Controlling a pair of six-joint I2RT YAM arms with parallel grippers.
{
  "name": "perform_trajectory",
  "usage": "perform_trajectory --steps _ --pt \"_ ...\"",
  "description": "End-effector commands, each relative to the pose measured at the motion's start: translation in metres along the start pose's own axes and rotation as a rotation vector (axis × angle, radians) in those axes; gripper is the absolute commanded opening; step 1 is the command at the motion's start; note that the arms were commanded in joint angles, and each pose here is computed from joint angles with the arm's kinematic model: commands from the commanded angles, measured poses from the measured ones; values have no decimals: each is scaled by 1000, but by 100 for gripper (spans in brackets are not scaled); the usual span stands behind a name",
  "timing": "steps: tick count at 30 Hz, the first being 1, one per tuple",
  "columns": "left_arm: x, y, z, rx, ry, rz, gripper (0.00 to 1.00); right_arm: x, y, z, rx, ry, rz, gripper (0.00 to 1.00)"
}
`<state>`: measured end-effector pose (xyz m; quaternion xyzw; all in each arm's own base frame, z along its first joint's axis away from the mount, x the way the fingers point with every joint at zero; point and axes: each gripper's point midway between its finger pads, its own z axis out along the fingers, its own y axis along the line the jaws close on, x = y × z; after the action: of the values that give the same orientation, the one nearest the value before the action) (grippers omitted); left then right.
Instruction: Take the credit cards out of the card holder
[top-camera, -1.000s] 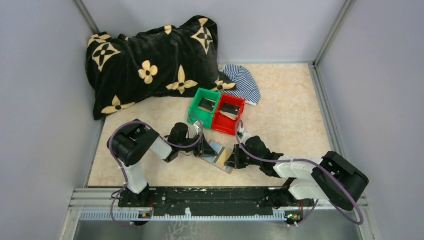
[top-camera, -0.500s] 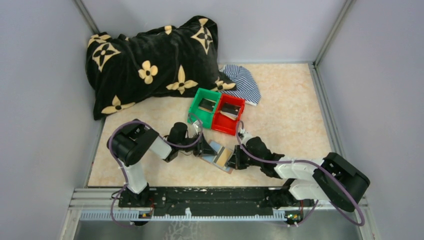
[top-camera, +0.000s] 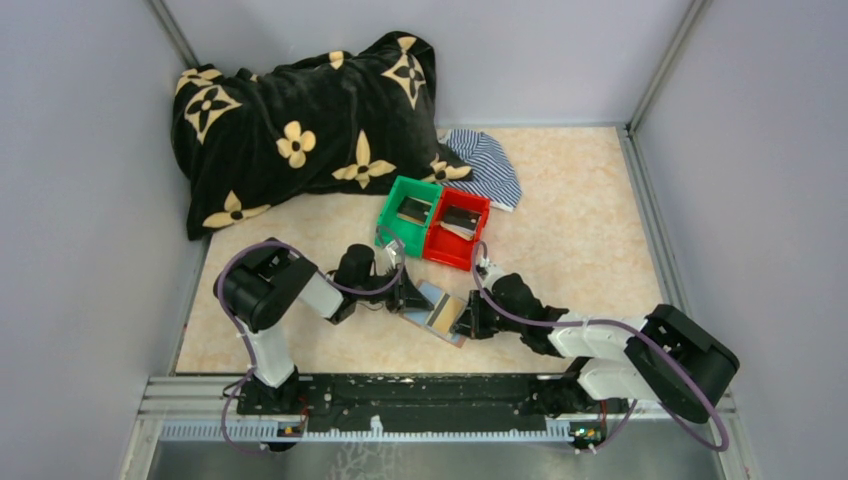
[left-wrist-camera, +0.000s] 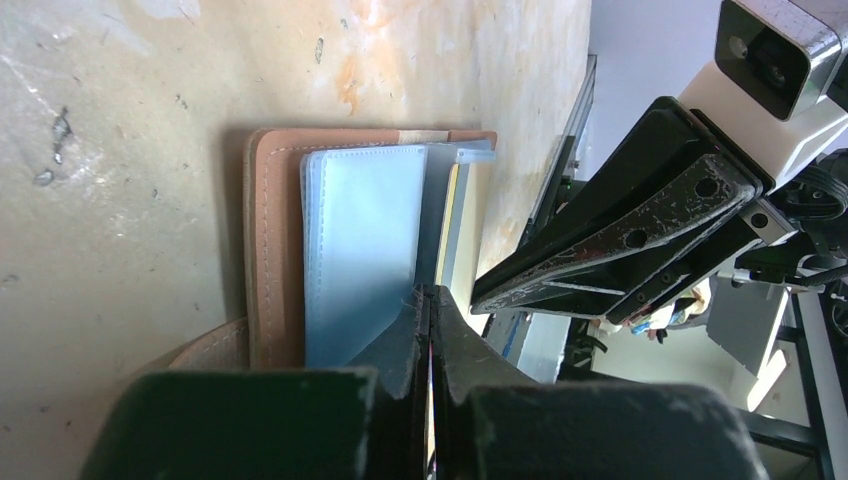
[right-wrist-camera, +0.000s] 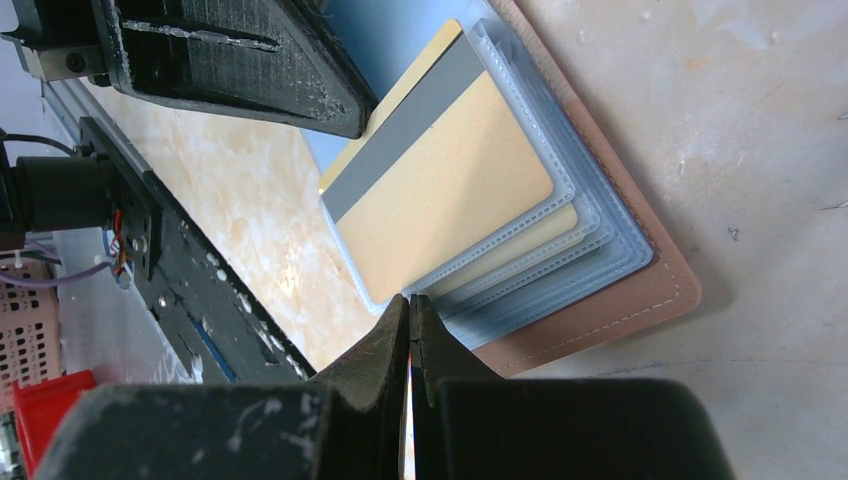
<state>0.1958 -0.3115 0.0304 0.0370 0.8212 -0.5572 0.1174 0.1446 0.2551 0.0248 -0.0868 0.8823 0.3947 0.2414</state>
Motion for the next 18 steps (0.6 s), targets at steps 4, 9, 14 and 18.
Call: perform_trajectory --steps 4,9,14,18 --pt "0 -1 0 24 7 27 0 10 -12 0 42 25 -13 0" --pt "-5 2 -5 18 -11 25 0 12 -14 0 46 29 -12 0" --pt "-12 4 -10 12 -25 29 0 12 -14 0 45 29 -12 0" --pt "-13 4 -11 9 -25 30 0 13 -15 0 47 30 -10 0"
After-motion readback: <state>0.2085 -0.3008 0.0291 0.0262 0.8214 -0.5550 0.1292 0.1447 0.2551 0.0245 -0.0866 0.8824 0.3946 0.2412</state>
